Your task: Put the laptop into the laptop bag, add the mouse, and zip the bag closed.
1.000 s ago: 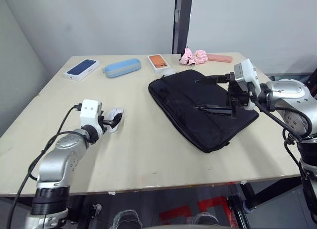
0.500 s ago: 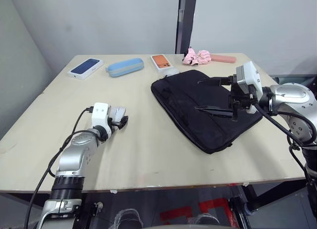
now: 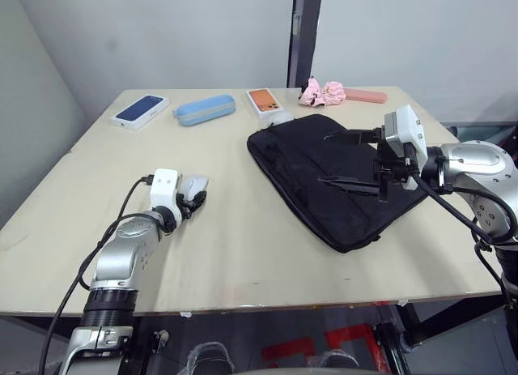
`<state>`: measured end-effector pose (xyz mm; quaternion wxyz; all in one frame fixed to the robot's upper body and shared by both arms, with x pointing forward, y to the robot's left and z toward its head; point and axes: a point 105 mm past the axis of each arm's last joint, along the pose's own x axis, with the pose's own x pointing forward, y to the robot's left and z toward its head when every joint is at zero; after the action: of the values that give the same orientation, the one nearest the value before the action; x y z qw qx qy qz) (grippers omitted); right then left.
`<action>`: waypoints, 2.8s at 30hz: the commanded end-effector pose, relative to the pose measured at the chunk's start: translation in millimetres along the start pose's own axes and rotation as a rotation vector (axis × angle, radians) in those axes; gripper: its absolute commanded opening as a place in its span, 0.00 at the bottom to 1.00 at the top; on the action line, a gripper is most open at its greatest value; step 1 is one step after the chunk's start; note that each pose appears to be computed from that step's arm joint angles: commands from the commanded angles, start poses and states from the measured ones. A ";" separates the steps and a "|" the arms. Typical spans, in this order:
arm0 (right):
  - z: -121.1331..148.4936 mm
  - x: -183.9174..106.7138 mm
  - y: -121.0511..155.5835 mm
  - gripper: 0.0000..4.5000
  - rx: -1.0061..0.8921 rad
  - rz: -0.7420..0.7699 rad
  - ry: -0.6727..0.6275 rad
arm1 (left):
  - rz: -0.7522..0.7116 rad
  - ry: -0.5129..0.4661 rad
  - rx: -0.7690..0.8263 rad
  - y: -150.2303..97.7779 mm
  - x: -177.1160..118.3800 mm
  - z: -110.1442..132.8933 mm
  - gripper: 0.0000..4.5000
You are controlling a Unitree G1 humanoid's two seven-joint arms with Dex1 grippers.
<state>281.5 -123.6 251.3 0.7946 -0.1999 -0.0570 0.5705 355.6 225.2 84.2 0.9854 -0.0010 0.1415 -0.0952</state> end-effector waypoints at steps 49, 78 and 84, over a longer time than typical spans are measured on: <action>-145.5 115.7 -30.5 0.68 -0.017 -0.268 0.497 | -0.555 -0.121 0.312 -39.2 -88.6 88.0 0.64; -90.1 111.6 -31.8 0.01 0.129 -0.237 0.281 | -0.547 -0.135 0.287 -41.3 -88.9 86.7 0.64; -75.4 108.6 -31.9 0.01 0.125 -0.235 0.257 | -0.551 -0.135 0.290 -42.8 -88.5 86.5 0.64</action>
<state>371.3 -49.6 156.8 0.8640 -0.2114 0.0910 0.4479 290.4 202.3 183.2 0.9218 0.0863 0.0780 -0.3698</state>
